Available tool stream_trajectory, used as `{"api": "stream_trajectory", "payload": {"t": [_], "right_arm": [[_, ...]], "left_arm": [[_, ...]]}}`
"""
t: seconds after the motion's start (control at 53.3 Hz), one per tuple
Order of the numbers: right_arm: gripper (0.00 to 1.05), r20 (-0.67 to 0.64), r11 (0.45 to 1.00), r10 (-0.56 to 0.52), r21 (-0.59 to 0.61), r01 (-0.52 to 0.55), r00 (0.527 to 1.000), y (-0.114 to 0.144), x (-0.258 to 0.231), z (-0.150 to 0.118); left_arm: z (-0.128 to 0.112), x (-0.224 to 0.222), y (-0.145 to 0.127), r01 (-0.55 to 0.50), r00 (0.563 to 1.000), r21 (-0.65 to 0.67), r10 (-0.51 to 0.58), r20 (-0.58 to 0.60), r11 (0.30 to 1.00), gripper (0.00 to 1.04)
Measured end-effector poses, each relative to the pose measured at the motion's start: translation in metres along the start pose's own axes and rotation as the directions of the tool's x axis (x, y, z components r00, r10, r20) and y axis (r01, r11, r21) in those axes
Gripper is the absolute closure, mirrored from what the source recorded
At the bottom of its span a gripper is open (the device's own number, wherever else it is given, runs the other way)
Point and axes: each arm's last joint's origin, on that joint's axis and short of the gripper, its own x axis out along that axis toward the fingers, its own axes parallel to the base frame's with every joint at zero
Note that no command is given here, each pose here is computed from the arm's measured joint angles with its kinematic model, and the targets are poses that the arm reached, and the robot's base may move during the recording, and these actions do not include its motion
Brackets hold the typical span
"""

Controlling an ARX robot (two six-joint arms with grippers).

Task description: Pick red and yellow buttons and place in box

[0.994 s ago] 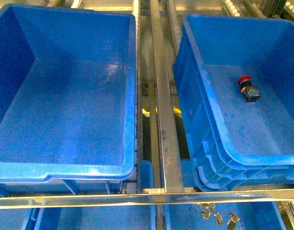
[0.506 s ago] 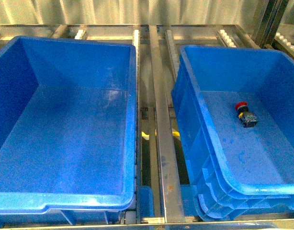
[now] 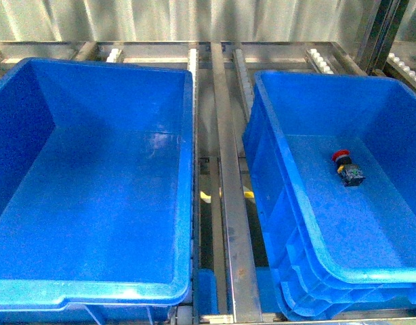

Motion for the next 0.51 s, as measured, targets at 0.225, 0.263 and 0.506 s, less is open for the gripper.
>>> {"api": "stream_trajectory", "payload": {"t": [0.225,0.263,0.506], "right_arm": [[1.02,0.002,1.0,0.0,0.0,0.0,1.0,0.0,-0.007,0.0],[1.02,0.002,1.0,0.0,0.0,0.0,1.0,0.0,-0.007,0.0],[1.02,0.0,1.0,0.0,0.0,0.0,1.0,0.0,-0.012,0.0]], "left_arm": [[0.0,0.0,0.0,0.0,1.0,0.0,0.0,0.0,1.0,0.08],[0.0,0.0,0.0,0.0,1.0,0.0,0.0,0.0,1.0,0.08],[0.0,0.0,0.0,0.0,1.0,0.0,0.0,0.0,1.0,0.08]]}}
